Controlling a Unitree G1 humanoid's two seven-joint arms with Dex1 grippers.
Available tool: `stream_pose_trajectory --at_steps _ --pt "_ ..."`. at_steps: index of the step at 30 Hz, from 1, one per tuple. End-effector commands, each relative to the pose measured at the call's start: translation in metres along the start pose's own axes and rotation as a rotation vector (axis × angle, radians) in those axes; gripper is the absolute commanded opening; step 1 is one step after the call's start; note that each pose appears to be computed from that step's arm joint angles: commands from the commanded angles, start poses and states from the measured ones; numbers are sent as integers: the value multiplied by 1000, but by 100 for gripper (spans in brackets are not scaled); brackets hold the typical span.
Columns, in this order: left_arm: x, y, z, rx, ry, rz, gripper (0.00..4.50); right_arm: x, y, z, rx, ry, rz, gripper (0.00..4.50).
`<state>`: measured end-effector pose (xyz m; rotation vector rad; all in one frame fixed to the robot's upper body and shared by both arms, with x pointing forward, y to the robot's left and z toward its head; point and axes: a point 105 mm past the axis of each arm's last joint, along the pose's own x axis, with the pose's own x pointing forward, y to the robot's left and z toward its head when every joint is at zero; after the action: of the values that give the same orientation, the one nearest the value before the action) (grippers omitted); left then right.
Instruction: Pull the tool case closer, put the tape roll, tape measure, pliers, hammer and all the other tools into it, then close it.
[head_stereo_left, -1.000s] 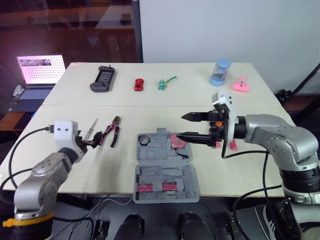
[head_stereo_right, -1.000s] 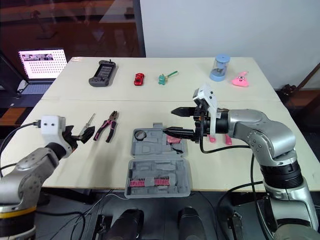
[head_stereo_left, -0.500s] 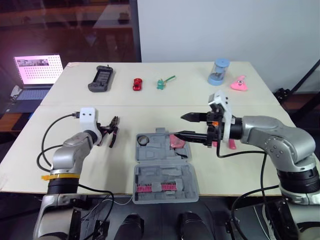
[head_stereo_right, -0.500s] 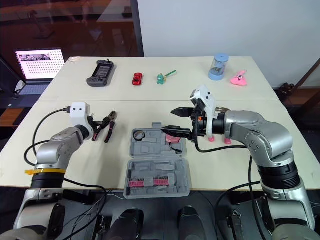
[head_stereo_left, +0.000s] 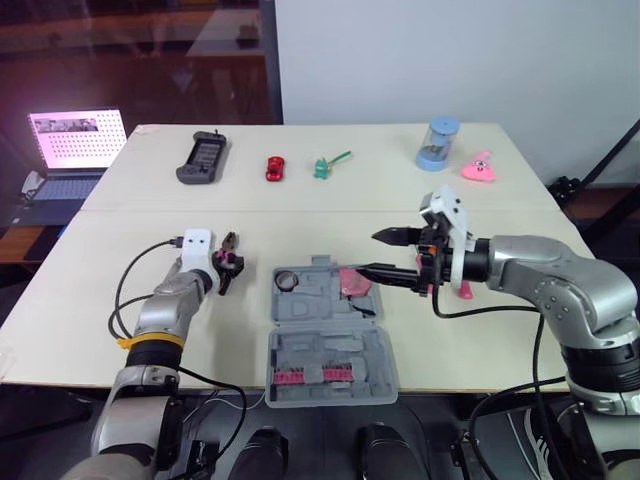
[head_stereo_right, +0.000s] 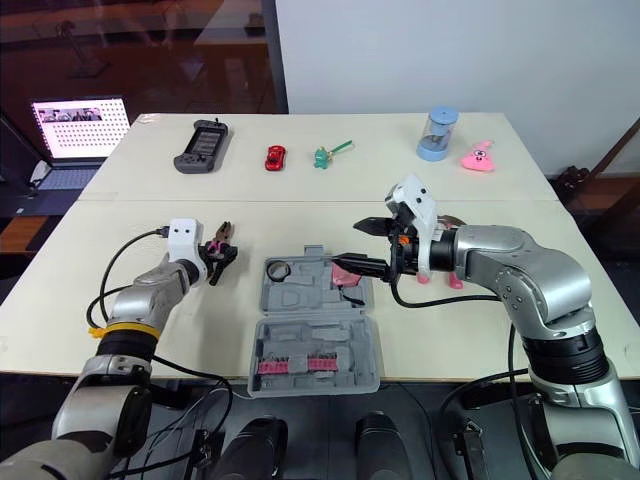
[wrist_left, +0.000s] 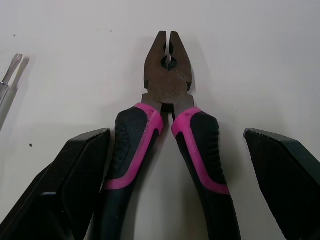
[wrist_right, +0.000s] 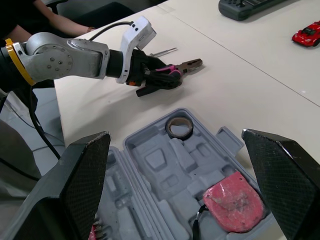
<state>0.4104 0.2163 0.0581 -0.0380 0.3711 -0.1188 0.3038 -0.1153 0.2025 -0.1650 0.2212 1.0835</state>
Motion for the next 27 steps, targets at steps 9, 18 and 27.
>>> stream_pose_trajectory --at_steps 9,18,27 --pt "4 0 17 16 -81 -14 247 -2 -8 0 -37 4 -45 450" --pt "-20 -25 55 76 -258 -256 247 -4 -3 9 -109 -11 -3 450" --pt "-100 -103 69 486 -273 -964 247 -4 4 25 -310 22 135 450"
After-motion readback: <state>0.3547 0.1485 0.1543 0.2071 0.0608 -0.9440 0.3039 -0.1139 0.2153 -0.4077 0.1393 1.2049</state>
